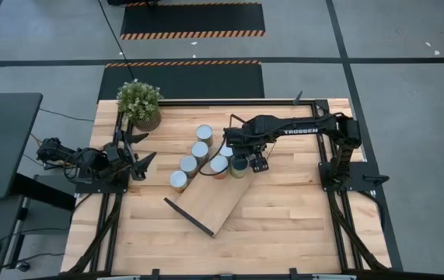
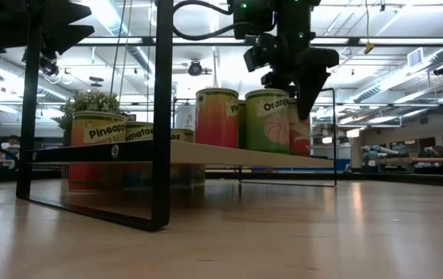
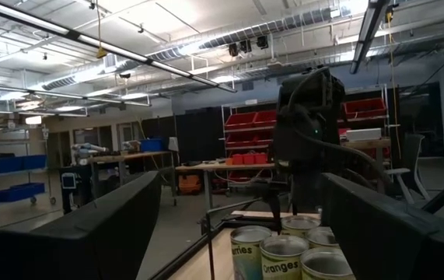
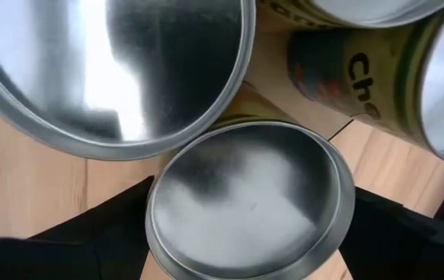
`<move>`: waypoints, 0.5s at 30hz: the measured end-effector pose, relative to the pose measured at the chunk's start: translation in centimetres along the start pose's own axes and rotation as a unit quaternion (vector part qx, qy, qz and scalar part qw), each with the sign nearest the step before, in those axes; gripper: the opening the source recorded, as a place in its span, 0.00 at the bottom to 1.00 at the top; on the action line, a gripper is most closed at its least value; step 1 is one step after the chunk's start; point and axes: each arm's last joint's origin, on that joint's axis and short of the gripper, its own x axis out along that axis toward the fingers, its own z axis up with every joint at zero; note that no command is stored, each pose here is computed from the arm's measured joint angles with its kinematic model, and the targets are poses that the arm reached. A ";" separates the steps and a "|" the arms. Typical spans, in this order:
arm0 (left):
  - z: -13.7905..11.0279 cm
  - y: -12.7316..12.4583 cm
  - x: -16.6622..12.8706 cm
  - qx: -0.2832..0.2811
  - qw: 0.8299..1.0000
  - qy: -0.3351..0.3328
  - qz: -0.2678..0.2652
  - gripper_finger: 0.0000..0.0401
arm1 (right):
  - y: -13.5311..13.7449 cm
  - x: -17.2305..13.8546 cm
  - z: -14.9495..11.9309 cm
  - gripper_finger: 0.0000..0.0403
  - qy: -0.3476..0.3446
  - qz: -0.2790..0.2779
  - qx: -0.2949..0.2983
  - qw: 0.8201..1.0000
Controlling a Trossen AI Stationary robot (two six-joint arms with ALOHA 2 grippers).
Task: Pick and place cans onto a shelf
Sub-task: Move the canned corn from the right to the left on the shelf
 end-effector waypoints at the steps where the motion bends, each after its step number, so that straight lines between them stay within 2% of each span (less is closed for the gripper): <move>1: 0.0 0.0 0.0 0.000 1.000 0.000 0.000 0.89 | 0.1 -0.1 0.0 0.84 0.000 0.000 -0.001 1.000; 4: 0.0 0.0 0.0 0.000 1.000 0.000 0.000 0.89 | 0.3 -0.6 -0.4 0.82 -0.001 0.000 -0.001 1.000; 8: 0.0 0.0 0.0 -0.002 1.000 0.001 -0.001 0.89 | 0.3 -2.6 -1.4 0.82 -0.028 -0.006 0.027 0.999; 12: 0.0 0.0 0.0 -0.002 1.000 0.002 -0.001 0.89 | 0.8 -4.5 -2.3 0.82 -0.069 0.018 0.062 0.996; 15: 0.0 0.0 0.0 -0.002 1.000 0.002 -0.001 0.89 | 1.9 -4.4 -3.1 0.82 -0.078 0.029 0.071 0.994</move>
